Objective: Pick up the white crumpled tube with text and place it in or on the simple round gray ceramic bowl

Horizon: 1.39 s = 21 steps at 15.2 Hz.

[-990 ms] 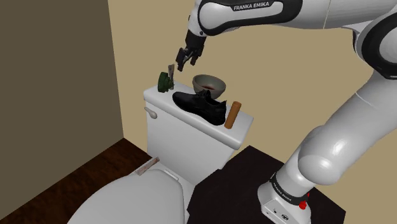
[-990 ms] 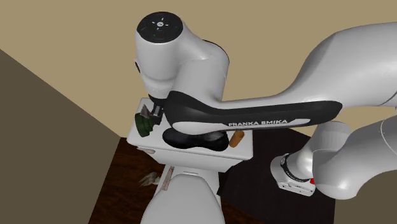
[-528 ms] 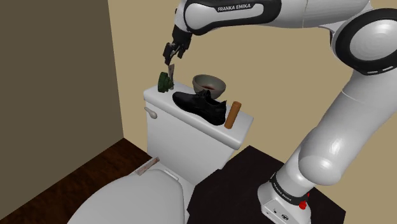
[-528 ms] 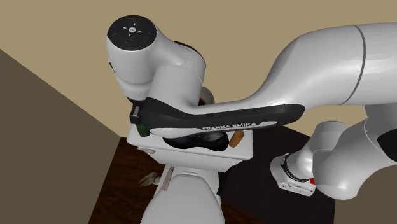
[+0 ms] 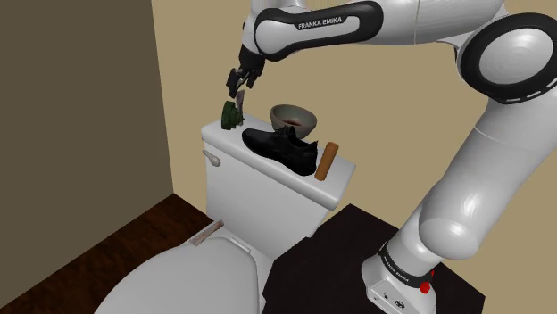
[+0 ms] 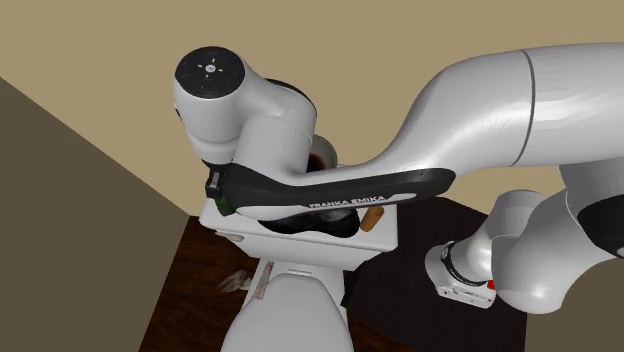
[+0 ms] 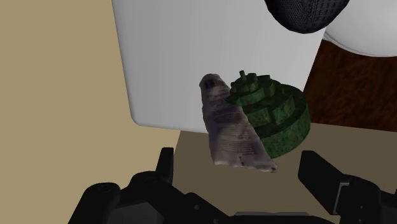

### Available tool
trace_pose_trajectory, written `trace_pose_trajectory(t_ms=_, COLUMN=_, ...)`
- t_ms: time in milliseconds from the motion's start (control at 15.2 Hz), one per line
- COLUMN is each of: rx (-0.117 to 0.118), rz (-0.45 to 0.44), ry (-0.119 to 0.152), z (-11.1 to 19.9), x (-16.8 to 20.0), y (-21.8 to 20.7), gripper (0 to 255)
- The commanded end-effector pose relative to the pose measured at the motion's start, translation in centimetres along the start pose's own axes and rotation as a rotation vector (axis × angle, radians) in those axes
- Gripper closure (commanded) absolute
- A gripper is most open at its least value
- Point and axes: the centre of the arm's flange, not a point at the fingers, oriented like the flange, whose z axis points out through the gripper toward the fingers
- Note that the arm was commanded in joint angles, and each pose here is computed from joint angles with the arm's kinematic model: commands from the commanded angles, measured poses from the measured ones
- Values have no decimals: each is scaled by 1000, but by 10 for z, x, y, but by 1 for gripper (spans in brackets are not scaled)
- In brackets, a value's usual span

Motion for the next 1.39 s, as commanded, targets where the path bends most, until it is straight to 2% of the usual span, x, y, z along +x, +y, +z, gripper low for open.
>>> trace_pose_trajectory(t_ms=0, rx=0, rz=0, ry=0, z=1, x=0, y=0, gripper=0)
trace_pose_trajectory(t_ms=264, rx=0, rz=0, ry=0, z=1, x=0, y=0, gripper=0)
trace_pose_trajectory(t_ms=330, rx=0, rz=0, ry=0, z=1, x=0, y=0, gripper=255)
trace_pose_trajectory(t_ms=924, rx=0, rz=0, ry=0, z=1, x=0, y=0, gripper=255)
trace_pose_trajectory(t_ms=1320, rx=0, rz=0, ry=0, z=-29, x=10, y=4, gripper=255)
